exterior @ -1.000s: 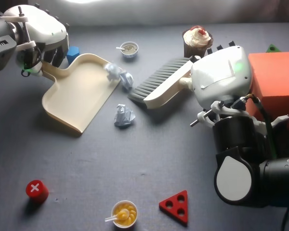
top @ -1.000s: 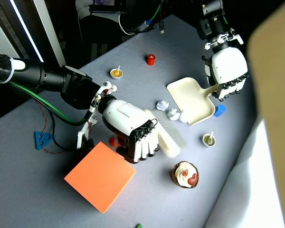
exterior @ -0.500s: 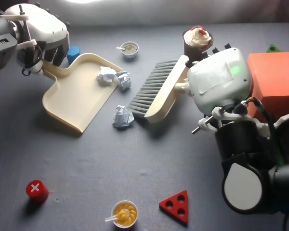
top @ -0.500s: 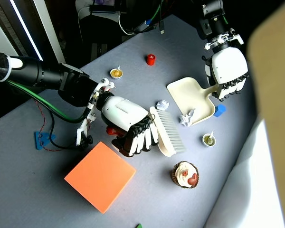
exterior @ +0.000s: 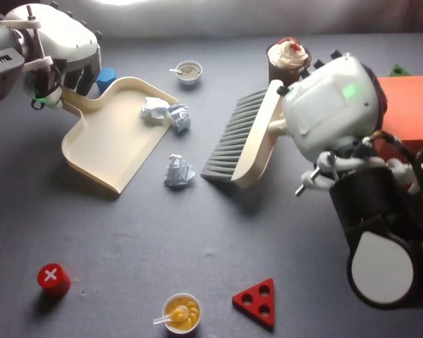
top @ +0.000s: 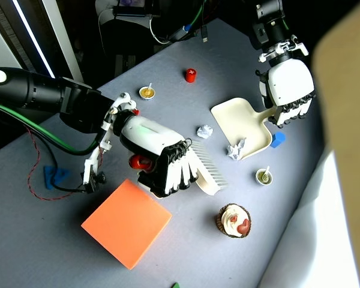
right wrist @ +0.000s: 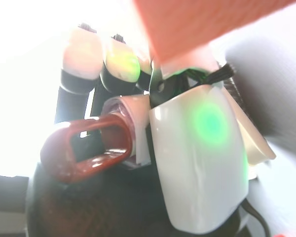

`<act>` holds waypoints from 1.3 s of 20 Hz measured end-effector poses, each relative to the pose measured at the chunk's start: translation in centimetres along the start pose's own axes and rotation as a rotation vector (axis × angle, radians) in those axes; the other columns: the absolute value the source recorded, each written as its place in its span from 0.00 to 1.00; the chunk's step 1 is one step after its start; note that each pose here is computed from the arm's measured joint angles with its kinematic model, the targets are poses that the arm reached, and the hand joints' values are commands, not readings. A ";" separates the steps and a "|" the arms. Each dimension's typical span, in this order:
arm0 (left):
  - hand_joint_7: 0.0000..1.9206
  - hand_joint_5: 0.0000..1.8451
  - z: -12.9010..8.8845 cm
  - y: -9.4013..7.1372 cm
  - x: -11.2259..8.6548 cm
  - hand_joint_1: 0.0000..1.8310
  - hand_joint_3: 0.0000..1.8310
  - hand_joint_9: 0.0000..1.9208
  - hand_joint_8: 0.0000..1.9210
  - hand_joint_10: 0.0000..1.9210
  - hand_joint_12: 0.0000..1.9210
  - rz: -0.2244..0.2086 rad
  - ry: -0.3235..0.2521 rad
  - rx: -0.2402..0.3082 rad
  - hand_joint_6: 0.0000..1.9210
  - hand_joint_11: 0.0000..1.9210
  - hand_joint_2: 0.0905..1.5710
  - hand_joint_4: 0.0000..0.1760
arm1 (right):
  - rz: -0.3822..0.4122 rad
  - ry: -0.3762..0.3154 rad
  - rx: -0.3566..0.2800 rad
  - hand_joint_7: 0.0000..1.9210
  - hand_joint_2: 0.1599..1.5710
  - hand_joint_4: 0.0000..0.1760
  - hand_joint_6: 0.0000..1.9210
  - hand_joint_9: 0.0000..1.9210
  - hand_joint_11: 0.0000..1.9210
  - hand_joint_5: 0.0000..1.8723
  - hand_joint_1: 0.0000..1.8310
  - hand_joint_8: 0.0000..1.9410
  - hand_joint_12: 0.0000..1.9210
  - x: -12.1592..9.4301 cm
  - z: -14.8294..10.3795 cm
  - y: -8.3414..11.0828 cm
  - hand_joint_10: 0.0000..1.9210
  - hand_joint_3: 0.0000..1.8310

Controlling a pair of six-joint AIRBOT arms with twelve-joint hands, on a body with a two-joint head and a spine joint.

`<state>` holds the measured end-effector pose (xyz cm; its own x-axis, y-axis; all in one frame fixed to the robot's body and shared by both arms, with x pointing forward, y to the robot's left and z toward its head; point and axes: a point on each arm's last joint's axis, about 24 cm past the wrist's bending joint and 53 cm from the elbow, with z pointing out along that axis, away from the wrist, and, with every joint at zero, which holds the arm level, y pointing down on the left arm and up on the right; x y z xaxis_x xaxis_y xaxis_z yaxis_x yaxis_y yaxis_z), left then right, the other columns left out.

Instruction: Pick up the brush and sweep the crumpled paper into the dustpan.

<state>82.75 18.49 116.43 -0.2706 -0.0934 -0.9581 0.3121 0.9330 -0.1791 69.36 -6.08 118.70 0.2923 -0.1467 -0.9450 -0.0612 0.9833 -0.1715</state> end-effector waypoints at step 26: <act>0.57 0.53 -0.1 -0.2 0.1 0.76 0.00 0.50 0.36 0.59 0.48 -0.001 0.002 0.005 0.49 0.41 0.67 0.00 | -0.353 0.067 -0.255 0.56 0.76 1.00 1.00 0.65 0.73 0.48 0.85 1.00 1.00 -8.2 0.7 5.6 1.00 0.00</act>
<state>82.57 18.31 116.43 -0.2726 -0.0935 -0.9576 0.3164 0.9312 -0.1810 67.26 0.71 125.71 0.2755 -0.4842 -0.8305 -0.2049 0.8145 -0.5428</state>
